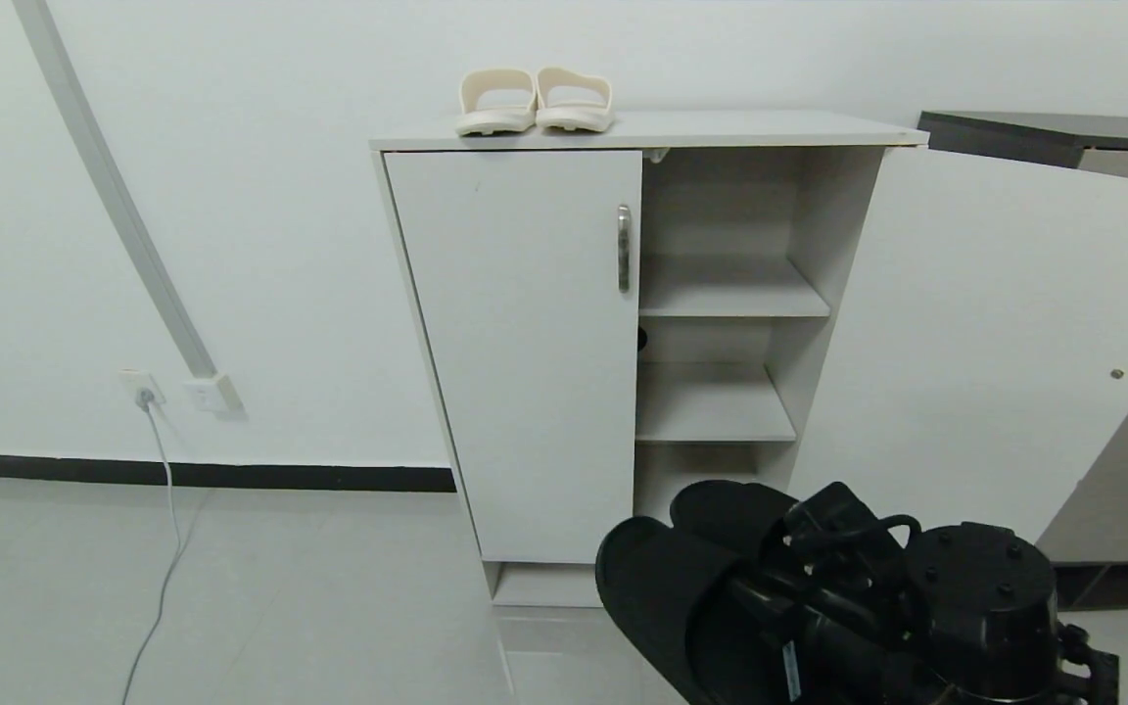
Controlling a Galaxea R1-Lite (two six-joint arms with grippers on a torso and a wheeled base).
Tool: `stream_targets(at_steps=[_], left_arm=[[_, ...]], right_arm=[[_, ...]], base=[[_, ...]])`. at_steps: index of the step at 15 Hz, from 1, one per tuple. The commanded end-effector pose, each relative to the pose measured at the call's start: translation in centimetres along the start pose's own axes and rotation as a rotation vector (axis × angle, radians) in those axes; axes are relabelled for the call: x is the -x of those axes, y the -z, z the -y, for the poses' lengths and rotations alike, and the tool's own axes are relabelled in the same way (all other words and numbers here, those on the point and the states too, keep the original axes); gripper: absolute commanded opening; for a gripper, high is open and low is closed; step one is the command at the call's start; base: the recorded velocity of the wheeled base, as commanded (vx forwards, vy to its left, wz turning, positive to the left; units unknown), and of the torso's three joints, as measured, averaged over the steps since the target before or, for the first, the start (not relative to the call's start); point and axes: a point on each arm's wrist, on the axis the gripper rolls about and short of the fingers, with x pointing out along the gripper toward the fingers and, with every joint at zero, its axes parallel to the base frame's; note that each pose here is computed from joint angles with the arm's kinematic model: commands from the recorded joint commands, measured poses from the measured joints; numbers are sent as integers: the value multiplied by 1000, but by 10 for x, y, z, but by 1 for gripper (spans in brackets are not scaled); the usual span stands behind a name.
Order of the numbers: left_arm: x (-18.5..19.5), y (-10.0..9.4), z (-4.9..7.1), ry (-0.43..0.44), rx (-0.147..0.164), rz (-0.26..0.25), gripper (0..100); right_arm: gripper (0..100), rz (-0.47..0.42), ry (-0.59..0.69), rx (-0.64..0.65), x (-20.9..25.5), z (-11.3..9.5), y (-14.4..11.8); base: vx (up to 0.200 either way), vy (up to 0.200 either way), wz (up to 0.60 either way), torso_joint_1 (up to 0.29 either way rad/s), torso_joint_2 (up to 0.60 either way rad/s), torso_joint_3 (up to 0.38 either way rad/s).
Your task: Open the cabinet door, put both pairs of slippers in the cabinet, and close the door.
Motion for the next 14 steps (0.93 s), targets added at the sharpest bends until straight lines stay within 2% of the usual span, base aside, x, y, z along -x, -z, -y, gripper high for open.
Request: stream_targets(at_steps=[1,2,3,4,5,7,8,10,12,13,14], left_arm=[[-1,2,2,87,16,-6,0],[-1,5,2,85,-39,-33,0],[-1,5,2,68,-58,-35,0],[-1,5,3,10,-62,-32,0],[0,5,7,-137,-86,-34,0],[0,5,8,-67,-87,-38,0],[0,5,10,30,-90,-37,0],[0,5,10,50,-98,-37,0],[2,6,7,180,-107,-3,0],[4,7,8,150,-101,13,0],[7,7,7,116,-101,54,0]], right_arm=[[0,25,50,-14,-19,-2,-7],[0,36,97,-17,-27,-3,-9],[0,43,124,-19,-34,-4,-11],[0,44,136,-19,-37,-5,-11],[0,39,148,-19,-41,-3,-9],[0,34,153,-23,-43,-3,-8],[0,40,166,-38,-46,-3,-9],[0,49,188,-48,-51,-4,-10],[0,52,197,-49,-59,-4,-11],[0,49,199,-49,-63,-5,-10],[0,50,203,-50,-66,-5,-10]], base=[[0,0,0,0,0,0],[0,0,0,0,0,0],[0,0,0,0,0,0],[0,0,0,0,0,0],[0,0,0,0,0,0],[0,0,0,0,0,0],[0,0,0,0,0,0],[0,0,0,0,0,0],[0,0,0,0,0,0],[0,0,0,0,0,0],[0,0,0,0,0,0]])
